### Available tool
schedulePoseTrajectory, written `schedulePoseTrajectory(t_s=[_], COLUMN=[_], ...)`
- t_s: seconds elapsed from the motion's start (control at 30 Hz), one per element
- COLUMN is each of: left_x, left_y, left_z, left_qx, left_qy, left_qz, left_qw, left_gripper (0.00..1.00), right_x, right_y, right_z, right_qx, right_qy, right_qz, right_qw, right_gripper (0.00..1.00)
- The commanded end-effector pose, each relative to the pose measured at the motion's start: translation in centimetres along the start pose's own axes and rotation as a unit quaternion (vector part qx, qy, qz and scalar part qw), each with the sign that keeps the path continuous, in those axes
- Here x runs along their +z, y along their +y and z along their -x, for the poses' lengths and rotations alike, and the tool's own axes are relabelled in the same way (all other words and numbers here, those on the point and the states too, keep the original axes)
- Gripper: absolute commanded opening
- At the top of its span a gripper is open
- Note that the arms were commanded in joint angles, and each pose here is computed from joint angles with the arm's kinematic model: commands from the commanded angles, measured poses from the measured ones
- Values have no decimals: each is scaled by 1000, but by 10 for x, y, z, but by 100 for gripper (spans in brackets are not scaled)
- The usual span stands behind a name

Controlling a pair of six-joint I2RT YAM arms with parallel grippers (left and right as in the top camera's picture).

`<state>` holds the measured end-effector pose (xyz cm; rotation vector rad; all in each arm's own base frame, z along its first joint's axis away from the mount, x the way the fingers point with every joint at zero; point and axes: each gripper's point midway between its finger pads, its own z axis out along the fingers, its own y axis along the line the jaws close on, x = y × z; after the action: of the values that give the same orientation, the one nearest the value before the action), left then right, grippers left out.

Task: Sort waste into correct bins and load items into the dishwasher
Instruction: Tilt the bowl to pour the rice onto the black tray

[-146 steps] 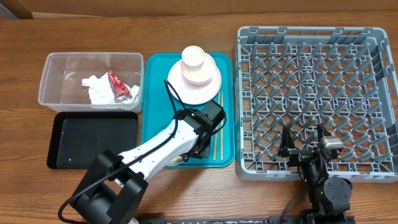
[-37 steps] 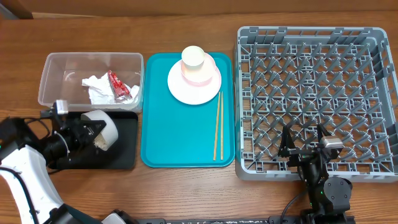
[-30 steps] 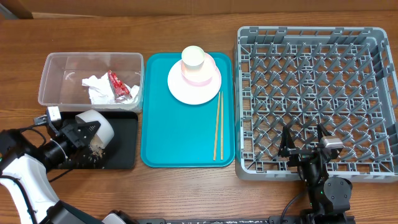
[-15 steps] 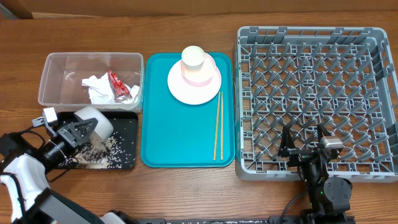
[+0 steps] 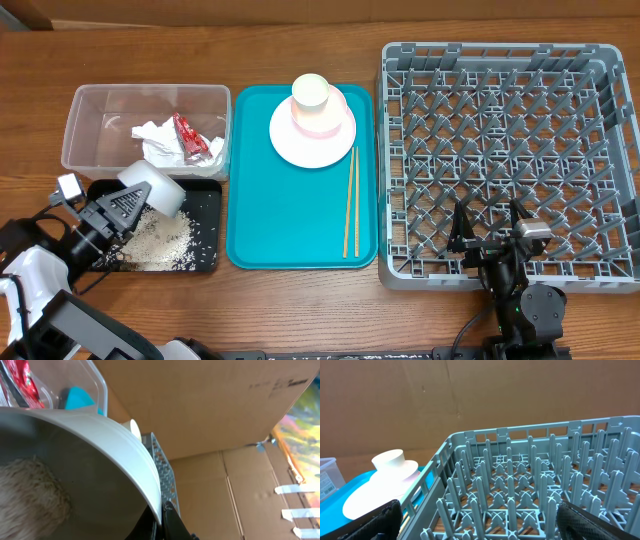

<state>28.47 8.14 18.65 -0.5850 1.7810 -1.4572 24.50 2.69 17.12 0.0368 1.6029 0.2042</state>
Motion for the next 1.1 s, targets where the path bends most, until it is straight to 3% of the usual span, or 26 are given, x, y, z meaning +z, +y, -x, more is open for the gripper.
schedulePoseTrajectory(t_s=[0.0,0.23,0.9,1.0,1.07], left_x=[-12,-32,-31,-31,-31], left_y=[-6,-4,-6,-7,-7], left_z=[7,16,18,16,15], left_qx=[-2,-21,-29,-106,-91], left_qy=[-30,-69,-69,-67,-67], left_qz=[-24,-19,-26,-32,-30], left_qw=[999,997,997,992,993], left_gripper=[4,4,4,4,4], right_x=[0,0,0,0,0], right_y=[0,0,0,0,0], right_z=[-1,-1,-1,-1,-1], right_qx=[-2,-2,-2,-2,-2], right_qy=[-4,-4,-4,-4,-4], right_qz=[1,1,1,1,1], right_qw=[1000,1000,1000,1000,1000], right_gripper=[100,100,100,100,100])
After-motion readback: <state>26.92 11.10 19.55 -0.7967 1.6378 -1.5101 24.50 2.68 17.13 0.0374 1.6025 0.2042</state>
